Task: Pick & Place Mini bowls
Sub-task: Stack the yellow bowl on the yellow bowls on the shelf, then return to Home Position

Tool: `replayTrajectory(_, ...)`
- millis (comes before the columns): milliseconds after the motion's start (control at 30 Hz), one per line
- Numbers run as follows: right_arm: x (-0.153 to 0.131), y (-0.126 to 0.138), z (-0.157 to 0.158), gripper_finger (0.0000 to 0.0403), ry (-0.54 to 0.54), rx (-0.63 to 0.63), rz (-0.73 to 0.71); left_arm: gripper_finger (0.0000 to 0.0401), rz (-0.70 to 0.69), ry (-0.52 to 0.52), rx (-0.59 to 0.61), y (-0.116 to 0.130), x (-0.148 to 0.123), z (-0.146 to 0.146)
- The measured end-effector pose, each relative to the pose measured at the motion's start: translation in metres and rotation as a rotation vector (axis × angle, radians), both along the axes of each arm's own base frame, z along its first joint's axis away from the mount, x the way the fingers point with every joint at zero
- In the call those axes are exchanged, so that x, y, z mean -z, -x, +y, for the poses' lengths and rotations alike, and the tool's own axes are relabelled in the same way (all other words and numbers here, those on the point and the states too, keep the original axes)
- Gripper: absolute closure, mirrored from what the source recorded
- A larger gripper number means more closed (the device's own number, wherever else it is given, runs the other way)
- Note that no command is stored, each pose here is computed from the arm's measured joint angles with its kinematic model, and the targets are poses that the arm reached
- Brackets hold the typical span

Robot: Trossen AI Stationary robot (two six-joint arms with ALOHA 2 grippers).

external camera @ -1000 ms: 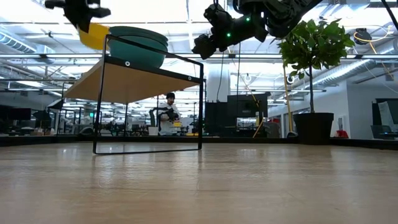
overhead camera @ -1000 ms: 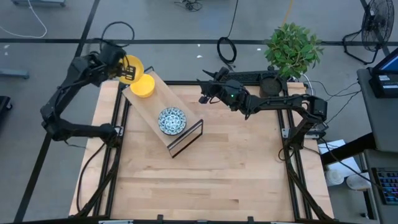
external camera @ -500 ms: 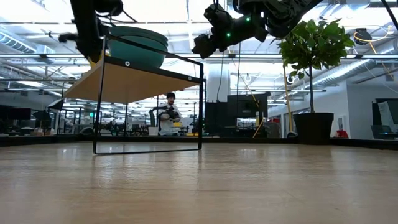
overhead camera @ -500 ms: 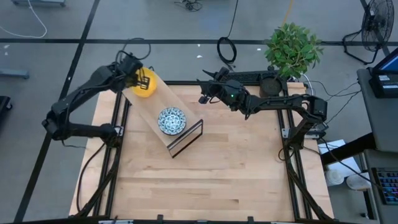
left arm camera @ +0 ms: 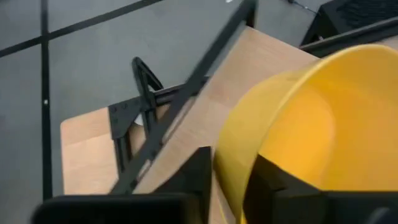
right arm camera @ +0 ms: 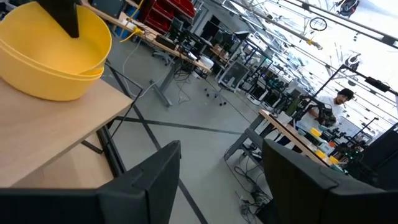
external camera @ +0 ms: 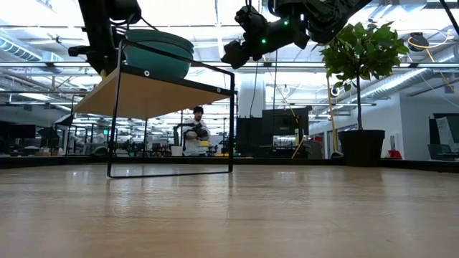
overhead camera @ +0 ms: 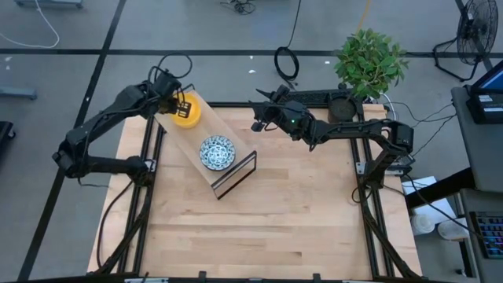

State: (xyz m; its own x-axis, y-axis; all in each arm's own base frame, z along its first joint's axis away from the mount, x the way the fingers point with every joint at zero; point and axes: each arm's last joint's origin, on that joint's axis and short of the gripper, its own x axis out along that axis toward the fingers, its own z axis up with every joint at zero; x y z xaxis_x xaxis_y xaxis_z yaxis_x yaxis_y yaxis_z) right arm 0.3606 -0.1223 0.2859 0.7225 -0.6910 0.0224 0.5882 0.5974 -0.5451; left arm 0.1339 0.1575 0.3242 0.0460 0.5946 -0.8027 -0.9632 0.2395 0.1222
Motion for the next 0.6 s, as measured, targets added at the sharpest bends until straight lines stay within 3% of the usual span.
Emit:
replayTrajectory(300, 0.0, 0.0, 0.0, 0.0192, 0.002, 0.0, 0.002, 0.0168, -0.017, -0.001, 0.116, -0.002, -0.014, -0.001)
replayTrajectory(467, 0.0, 0.0, 0.0, 0.0192, 0.007, 0.0, 0.006, 0.009, -0.205, -0.037, 0.158, -0.003, -0.055, -0.005)
replayTrajectory(600, -0.002, 0.0, 0.007, 0.0192, 0.052, 0.058, 0.047, 0.0047, -0.45, -0.032, 0.263, 0.001, -0.104, -0.017)
